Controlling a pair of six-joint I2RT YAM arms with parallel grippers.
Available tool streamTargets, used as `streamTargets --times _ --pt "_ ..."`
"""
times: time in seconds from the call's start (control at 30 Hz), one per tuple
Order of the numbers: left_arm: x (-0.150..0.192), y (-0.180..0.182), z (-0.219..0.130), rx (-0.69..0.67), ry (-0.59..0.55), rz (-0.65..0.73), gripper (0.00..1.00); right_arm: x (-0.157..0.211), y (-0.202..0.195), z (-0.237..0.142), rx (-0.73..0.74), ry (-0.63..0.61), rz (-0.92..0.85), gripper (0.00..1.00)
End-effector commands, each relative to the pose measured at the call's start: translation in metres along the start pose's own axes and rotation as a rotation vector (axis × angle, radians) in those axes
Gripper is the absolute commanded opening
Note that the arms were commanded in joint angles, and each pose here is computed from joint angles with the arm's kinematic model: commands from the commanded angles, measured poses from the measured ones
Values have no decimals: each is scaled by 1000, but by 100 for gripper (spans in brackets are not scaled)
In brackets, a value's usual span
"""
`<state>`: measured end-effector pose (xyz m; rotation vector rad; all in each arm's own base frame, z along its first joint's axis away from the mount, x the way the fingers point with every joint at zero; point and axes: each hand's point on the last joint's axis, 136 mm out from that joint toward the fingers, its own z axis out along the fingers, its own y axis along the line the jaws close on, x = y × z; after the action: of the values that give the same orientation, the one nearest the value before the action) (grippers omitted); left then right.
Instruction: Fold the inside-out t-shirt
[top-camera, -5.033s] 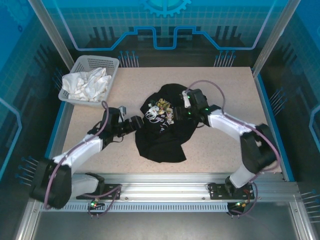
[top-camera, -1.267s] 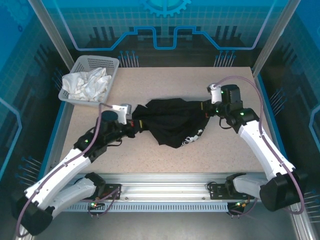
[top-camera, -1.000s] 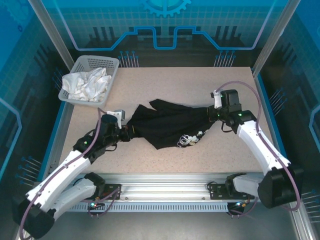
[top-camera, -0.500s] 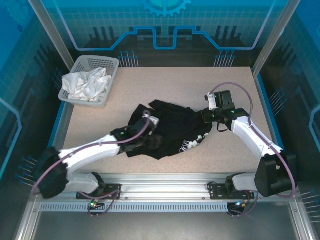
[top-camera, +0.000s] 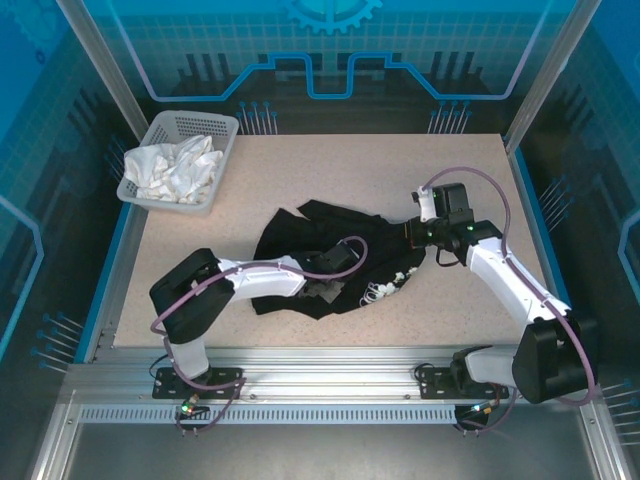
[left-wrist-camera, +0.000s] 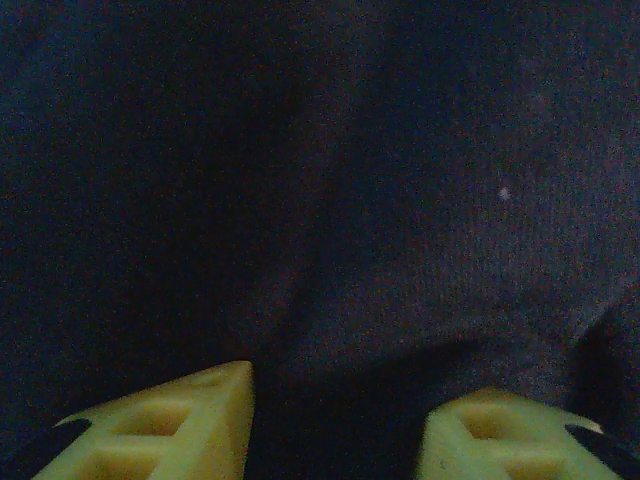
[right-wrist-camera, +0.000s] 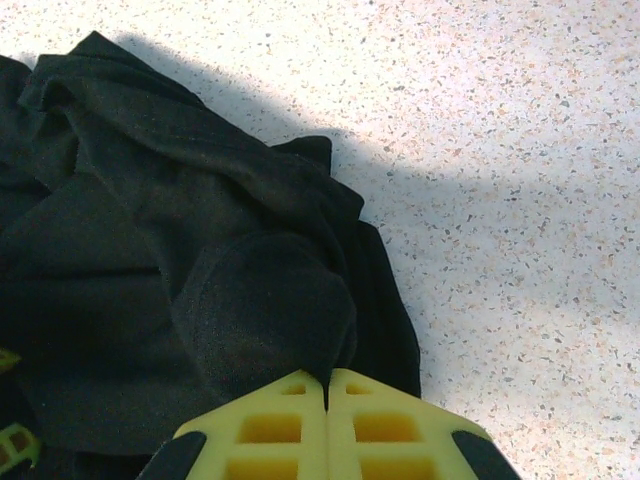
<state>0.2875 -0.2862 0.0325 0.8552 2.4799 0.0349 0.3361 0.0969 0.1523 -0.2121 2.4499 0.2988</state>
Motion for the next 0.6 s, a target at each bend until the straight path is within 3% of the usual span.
streamTargets --times 0.0,0.17,0.3,0.47,0.57 --pt "-26 8 -15 25 -65 -42 28 0 -2 -7 -2 -16 -4 6" --pt "-39 12 -43 164 -110 -136 0 -2 -4 -10 11 -30 -7 5" --pt "-54 13 -91 373 -171 -269 0 -8 -3 -18 15 -53 -9 5" --pt "-71 17 -168 798 -263 -521 0 -21 19 -33 -74 -163 -45 5" --pt "-72 29 -198 889 -300 -579 0 -21 33 -35 -130 -199 -80 5"
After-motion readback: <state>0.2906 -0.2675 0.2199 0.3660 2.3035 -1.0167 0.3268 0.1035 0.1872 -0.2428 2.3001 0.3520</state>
